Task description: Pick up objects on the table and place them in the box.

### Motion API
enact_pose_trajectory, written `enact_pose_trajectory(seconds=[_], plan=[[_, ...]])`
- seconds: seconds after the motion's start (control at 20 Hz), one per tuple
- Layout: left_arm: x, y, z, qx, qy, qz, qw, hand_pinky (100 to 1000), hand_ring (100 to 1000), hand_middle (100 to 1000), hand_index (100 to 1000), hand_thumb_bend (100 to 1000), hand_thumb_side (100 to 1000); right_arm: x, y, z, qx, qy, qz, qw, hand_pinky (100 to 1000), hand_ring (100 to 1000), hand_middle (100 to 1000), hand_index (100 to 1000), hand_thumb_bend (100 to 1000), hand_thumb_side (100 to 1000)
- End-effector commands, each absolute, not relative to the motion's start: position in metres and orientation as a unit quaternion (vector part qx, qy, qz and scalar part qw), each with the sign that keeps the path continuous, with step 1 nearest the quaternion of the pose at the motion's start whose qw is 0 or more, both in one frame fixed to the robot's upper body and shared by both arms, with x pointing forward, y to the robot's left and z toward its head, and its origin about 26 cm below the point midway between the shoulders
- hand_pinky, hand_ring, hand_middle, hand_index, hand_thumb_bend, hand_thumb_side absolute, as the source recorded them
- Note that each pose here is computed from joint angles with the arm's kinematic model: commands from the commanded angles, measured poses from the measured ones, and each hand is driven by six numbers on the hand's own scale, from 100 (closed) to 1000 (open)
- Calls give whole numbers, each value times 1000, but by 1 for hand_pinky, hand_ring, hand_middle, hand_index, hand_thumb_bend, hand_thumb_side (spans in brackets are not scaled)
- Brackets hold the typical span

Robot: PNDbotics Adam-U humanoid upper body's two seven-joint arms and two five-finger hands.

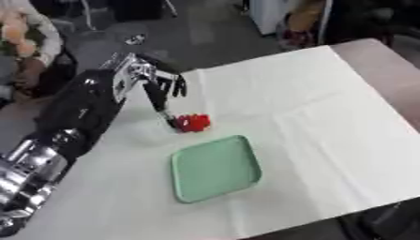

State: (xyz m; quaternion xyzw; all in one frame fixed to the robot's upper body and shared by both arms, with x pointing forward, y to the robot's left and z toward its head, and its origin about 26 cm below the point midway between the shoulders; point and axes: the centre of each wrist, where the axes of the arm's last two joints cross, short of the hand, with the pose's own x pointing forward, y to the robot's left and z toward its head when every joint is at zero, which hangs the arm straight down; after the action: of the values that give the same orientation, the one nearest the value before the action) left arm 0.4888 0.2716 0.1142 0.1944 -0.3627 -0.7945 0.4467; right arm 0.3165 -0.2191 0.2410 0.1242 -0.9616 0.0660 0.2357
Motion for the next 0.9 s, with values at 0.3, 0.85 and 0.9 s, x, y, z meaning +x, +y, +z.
enact_pose_trajectory(seconds=[0.3,0.85,0.9], plan=[[487,276,102,189,-356,-814,417,606,582,679,835,792,436,311,-209,254,152,-959,99,217,422,662,626,649,100,835],[488,274,106,274,-380,-792,391,625,612,743,842,783,430,309,-206,258,163,-957,113,211,422,661,625,649,100,836],[488,274,105,280,-380,-790,391,626,615,748,843,781,429,309,-206,259,164,-957,114,210,422,661,626,649,100,836]])
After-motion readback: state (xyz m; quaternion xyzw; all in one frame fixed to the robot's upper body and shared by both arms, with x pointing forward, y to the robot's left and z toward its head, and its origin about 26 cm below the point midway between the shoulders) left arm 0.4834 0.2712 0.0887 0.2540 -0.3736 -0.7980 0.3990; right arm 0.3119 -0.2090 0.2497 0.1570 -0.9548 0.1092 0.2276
